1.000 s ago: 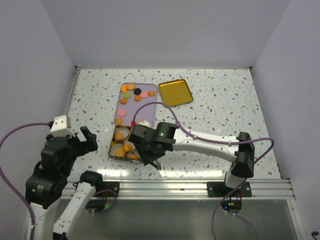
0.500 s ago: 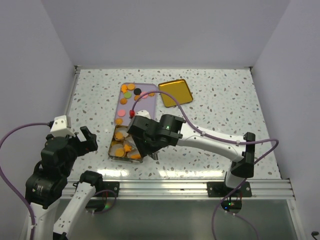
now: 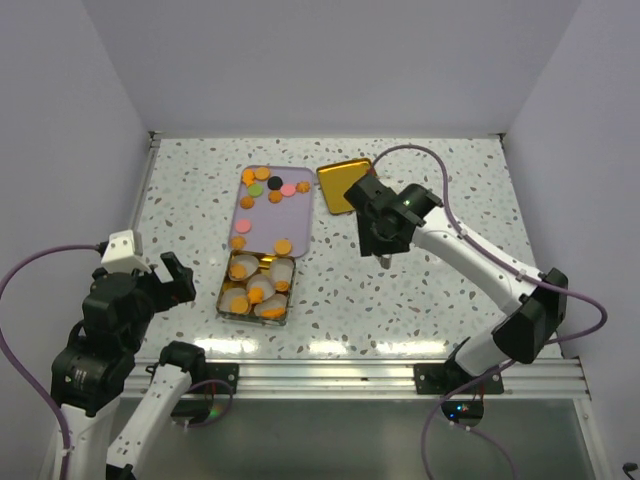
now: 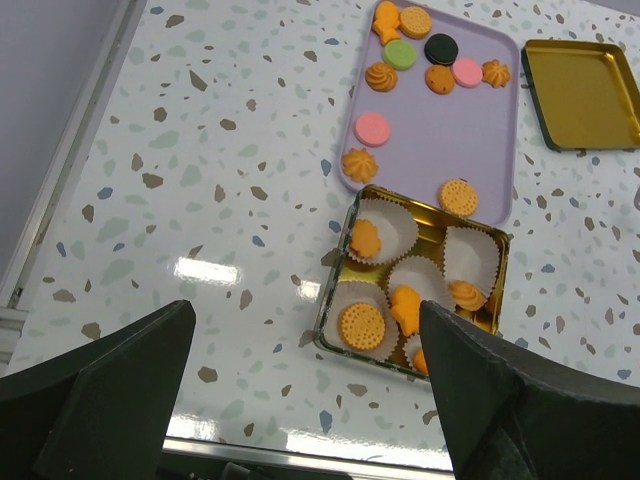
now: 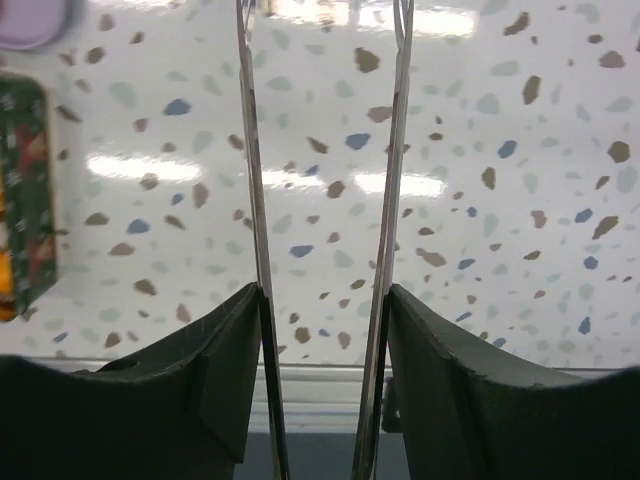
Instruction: Pack the cookies
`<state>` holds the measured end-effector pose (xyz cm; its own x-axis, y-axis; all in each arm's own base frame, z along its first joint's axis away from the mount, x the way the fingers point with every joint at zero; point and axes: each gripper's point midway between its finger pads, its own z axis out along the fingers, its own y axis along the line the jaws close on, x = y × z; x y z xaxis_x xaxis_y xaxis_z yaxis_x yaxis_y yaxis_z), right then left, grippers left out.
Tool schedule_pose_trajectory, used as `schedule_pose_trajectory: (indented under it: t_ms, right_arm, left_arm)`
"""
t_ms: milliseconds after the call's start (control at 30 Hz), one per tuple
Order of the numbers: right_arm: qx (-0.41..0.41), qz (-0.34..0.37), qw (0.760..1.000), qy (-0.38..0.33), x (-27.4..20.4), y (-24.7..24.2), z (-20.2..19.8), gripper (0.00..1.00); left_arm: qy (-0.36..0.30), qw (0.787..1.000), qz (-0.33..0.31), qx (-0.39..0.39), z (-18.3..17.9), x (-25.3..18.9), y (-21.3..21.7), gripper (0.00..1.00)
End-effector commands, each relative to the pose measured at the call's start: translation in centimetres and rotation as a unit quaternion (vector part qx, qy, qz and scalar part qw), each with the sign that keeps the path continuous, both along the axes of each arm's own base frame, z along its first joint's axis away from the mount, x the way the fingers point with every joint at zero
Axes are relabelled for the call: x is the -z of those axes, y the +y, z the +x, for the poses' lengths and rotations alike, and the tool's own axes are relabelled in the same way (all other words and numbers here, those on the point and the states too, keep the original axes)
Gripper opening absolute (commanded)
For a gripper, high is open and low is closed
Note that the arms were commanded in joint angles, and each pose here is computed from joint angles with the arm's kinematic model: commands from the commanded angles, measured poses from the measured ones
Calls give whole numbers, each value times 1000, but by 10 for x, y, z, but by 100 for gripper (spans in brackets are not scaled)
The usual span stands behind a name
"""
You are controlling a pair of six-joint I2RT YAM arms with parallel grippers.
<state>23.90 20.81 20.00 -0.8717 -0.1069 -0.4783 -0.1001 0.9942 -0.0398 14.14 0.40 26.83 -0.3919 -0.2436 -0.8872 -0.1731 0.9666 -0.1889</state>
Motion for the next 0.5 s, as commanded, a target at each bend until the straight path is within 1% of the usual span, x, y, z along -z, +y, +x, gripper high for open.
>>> schedule_pose_trajectory:
  t_ms: [0, 33, 67, 133, 167, 267, 333, 467]
  right_arm:
    - [19, -35, 999, -18, 11, -41, 9, 55]
    - [36, -39, 999, -15, 17, -53, 14, 55]
    - [41, -53, 998, 0, 32, -62, 11, 55]
    - [53, -52, 997, 4, 46, -69, 16, 55]
    - [56, -62, 996, 20, 61, -75, 12, 55]
    - [64, -41, 996, 41, 91, -72, 14, 55]
    - [69, -40, 995, 58, 107, -73, 12, 55]
    - [69, -24, 993, 94, 139, -66, -1, 55]
  left_arm:
    - [-11, 1000, 8, 7, 8, -7, -2, 100]
    - [-12, 1000, 8, 7, 8, -7, -2, 100]
    - [-11, 1000, 9, 7, 8, -7, -2, 100]
    - [-10, 1000, 9, 6, 8, -7, -1, 100]
    - [-11, 1000, 8, 6, 8, -7, -1, 100]
    - [-7, 1000, 9, 5, 9, -6, -1, 100]
    - [-7, 1000, 9, 5, 9, -6, -1, 100]
    - [-8, 1000, 9, 1, 9, -7, 0, 100]
